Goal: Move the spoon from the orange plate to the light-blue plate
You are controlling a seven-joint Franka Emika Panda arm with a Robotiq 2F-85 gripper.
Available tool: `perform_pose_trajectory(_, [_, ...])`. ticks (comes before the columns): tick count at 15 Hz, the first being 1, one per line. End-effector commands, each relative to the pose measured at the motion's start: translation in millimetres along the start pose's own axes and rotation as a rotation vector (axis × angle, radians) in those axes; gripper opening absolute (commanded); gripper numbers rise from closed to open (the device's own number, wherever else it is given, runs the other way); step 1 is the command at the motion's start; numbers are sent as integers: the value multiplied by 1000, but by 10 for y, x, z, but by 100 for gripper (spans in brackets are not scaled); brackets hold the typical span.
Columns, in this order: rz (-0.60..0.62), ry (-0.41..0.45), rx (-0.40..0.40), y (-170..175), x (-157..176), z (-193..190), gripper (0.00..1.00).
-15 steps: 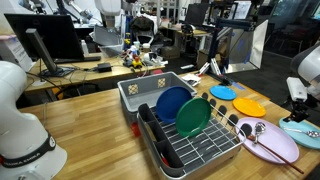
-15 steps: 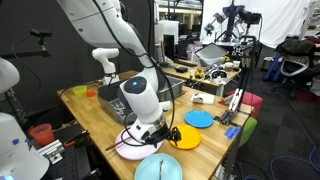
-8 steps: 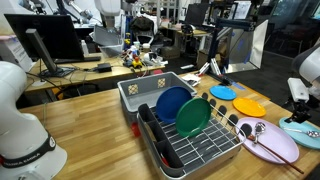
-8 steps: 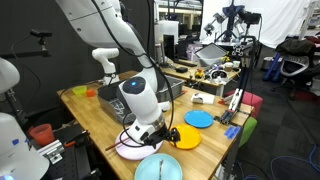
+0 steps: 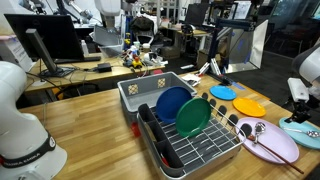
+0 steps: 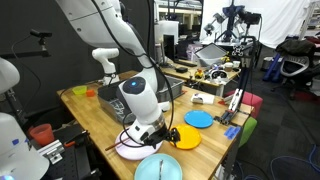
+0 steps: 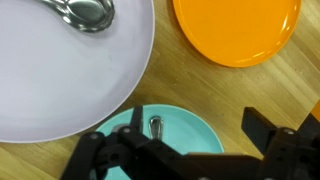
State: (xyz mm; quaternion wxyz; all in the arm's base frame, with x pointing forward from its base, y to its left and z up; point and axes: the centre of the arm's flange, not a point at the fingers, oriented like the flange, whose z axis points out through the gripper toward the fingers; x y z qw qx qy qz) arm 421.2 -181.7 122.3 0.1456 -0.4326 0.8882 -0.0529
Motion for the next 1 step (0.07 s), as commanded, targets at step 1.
perform_pose_trajectory(1, [0,0,0,0,0,0,100])
